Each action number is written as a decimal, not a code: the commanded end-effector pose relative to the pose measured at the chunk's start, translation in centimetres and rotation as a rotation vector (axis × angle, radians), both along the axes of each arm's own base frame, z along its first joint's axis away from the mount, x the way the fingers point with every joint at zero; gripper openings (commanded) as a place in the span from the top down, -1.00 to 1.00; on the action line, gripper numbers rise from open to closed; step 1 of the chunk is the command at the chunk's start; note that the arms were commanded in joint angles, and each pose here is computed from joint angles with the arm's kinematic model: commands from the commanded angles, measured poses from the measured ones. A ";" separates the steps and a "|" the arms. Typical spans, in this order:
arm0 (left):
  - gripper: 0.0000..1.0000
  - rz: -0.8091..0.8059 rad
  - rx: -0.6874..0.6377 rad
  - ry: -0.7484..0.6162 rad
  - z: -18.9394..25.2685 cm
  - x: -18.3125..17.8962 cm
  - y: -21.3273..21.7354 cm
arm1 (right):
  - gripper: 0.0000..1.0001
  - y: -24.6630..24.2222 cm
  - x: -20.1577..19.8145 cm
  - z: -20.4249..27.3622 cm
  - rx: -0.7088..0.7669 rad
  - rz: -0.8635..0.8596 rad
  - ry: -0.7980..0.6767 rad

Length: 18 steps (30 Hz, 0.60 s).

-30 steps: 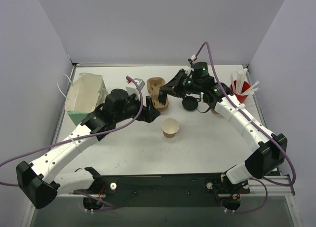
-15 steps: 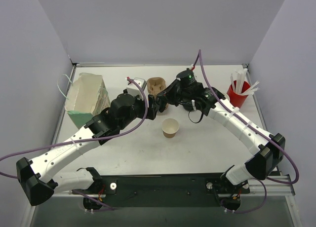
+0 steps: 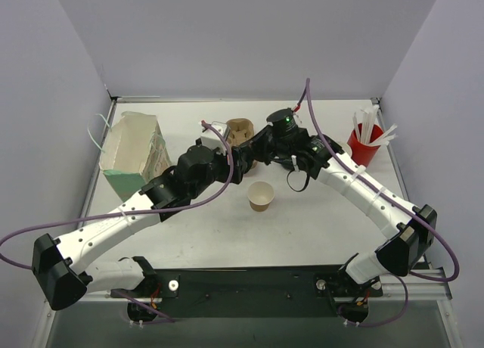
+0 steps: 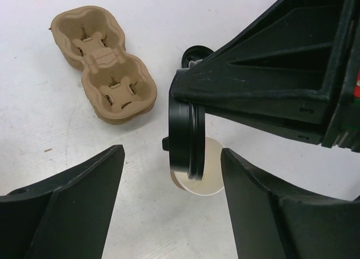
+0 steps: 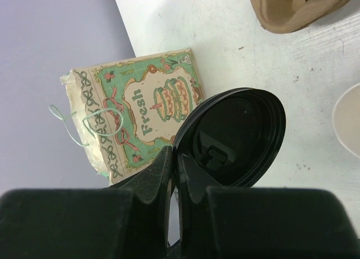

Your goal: Pack the takeout coffee

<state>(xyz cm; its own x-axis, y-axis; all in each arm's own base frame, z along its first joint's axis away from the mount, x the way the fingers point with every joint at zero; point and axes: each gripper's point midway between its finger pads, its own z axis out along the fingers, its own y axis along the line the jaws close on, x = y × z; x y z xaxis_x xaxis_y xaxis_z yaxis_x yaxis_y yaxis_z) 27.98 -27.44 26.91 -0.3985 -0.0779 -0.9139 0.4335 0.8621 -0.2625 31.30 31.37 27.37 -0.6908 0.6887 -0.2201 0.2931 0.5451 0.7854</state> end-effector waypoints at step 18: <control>-0.09 0.090 -0.054 -0.074 0.8 1.3 0.5 | 0.99 2.2 -1.1 2.8 0.079 -0.017 -0.037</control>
